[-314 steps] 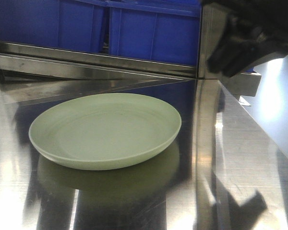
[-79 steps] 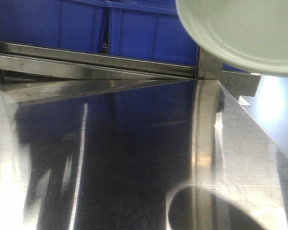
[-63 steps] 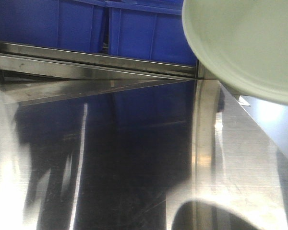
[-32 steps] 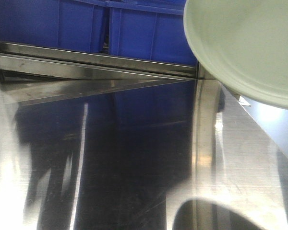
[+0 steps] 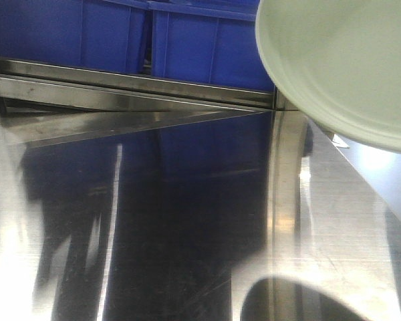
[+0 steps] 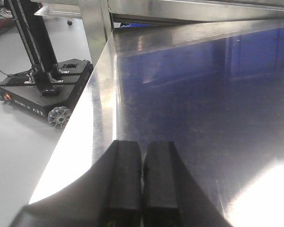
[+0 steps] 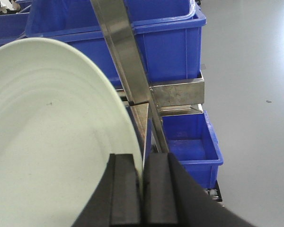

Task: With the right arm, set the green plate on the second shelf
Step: 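Raise the held plate high above the table with the right gripper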

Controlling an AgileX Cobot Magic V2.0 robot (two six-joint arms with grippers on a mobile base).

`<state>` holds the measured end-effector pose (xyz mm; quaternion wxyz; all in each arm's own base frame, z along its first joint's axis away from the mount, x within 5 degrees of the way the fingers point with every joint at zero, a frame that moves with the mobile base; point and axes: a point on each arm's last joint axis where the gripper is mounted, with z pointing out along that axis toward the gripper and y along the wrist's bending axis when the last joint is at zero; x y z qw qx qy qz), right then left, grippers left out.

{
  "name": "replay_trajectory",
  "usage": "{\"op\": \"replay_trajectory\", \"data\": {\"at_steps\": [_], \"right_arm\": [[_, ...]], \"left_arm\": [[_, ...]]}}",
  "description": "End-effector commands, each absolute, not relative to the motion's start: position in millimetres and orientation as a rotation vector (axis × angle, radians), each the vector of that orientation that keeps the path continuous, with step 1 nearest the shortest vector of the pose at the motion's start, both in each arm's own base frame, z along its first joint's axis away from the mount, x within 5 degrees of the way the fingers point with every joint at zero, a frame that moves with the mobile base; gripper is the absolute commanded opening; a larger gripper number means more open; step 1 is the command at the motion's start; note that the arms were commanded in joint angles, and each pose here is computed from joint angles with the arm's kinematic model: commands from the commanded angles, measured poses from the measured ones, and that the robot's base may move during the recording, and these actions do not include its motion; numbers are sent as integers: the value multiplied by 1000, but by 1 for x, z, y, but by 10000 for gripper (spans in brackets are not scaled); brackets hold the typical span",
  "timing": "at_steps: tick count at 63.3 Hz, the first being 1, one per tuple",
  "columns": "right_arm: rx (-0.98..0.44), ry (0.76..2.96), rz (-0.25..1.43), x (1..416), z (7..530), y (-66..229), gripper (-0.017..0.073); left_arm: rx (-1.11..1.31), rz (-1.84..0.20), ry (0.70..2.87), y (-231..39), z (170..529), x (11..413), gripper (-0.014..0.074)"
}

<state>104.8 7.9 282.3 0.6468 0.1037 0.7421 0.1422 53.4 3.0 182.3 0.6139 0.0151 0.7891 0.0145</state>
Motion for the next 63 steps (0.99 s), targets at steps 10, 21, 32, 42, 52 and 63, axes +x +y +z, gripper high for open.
{"op": "replay_trajectory", "data": {"at_steps": [10,21,32,42,52,63], "right_arm": [[241,1537,315,105,304,5,55],[241,1537,315,105,304,5,55],[241,1537,315,105,304,5,55],[241,1537,315,105,304,5,55],[241,1537,315,105,304,5,55],[241,1537,315,105,304,5,55]], "left_arm": [[45,17,1777,2,175,54,125],[45,17,1777,2,175,54,125],[45,17,1777,2,175,54,125],[45,17,1777,2,175,54,125],[45,17,1777,2,175,54,125],[45,17,1777,2,175,54,125]]}}
